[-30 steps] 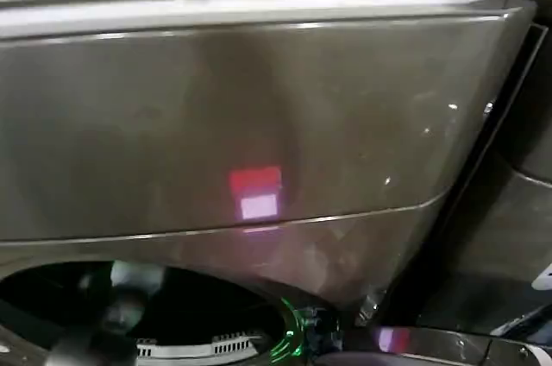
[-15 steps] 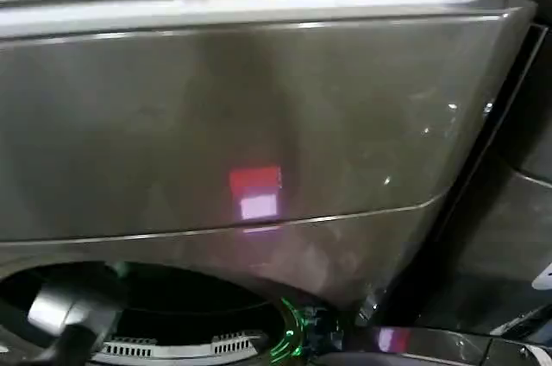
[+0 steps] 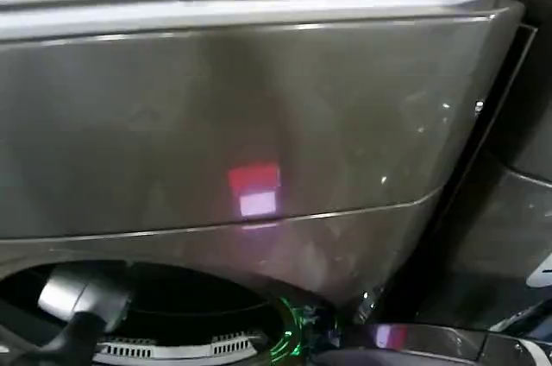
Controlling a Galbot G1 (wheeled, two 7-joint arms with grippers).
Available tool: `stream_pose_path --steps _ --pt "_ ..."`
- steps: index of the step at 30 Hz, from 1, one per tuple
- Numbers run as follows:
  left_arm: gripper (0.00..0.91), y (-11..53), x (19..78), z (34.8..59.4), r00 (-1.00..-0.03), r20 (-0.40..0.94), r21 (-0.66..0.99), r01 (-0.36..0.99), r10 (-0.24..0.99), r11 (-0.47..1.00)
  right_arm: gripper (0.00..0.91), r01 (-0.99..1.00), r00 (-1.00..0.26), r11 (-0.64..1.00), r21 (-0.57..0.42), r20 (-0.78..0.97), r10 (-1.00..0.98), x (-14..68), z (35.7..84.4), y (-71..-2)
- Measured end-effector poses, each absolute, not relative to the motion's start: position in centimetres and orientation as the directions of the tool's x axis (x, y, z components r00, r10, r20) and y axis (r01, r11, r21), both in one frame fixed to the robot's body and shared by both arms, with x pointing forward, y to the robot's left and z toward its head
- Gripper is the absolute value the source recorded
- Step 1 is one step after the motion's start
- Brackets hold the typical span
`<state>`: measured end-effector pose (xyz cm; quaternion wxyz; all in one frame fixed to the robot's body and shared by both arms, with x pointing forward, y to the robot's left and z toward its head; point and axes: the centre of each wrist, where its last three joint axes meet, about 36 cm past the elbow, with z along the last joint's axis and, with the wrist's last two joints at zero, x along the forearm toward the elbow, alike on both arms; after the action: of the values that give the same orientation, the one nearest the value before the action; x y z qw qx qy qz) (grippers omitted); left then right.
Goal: Grasp the clothes from the dryer.
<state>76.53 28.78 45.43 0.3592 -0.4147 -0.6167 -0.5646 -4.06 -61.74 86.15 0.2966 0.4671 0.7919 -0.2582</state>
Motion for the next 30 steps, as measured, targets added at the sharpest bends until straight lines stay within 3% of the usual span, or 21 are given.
stream_pose_path --steps 9,16,24,30 --pt "0.0 29.0 75.9 44.0 -0.399 0.904 0.392 0.917 0.152 0.074 0.907 0.894 -0.386 0.428 -0.132 -0.713 0.585 -4.0 86.2 -61.6" --pt "0.0 28.9 74.4 41.8 -0.544 0.789 0.464 0.832 0.285 0.304 0.907 0.89 -0.39 0.436 -0.131 -0.713 0.583 -3.7 86.0 -61.6" --pt "0.0 25.9 71.4 41.1 -0.832 0.427 0.536 0.549 0.355 0.641 0.907 0.878 -0.409 0.458 -0.136 -0.711 0.572 -3.1 85.5 -61.3" --pt "0.0 23.9 68.5 40.5 -0.959 0.139 0.432 0.283 0.247 0.857 0.907 0.877 -0.405 0.463 -0.131 -0.72 0.563 -2.9 85.2 -61.4"
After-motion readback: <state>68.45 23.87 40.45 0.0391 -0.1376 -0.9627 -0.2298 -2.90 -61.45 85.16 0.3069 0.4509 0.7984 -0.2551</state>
